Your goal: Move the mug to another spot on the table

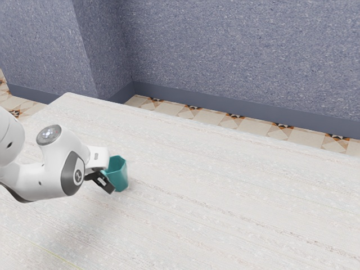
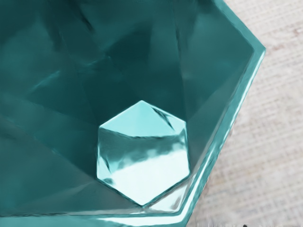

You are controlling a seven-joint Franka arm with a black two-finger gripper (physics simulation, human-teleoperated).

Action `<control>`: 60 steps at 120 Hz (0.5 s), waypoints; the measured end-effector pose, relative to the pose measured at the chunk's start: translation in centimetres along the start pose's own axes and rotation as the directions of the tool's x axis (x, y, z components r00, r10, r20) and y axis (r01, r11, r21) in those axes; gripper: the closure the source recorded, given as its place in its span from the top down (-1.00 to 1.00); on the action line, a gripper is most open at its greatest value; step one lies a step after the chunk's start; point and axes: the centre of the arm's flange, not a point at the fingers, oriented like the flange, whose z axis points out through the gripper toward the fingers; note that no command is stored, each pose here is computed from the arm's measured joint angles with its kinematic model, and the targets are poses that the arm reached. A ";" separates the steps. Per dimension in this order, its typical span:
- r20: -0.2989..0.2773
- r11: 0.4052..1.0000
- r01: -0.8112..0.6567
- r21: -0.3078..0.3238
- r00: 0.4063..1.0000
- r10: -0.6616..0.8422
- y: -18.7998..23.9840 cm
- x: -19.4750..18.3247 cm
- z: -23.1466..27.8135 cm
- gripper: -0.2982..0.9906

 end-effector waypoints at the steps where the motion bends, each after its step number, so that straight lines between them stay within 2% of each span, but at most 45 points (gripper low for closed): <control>1: 0.000 1.000 0.001 -0.001 1.000 -0.001 0.0 0.0 0.0 0.25; 12: 0.011 1.000 0.025 -0.013 1.000 -0.024 -0.5 -0.4 -0.2 0.34; 32: 0.072 0.994 0.084 -0.076 0.994 -0.078 -0.8 -1.6 -0.2 0.44; 52: 0.162 0.975 0.162 -0.154 0.977 -0.137 -1.0 -3.5 -0.2 0.48; 60: 0.196 0.968 0.159 -0.196 0.973 -0.120 -0.9 -3.2 -1.0 0.49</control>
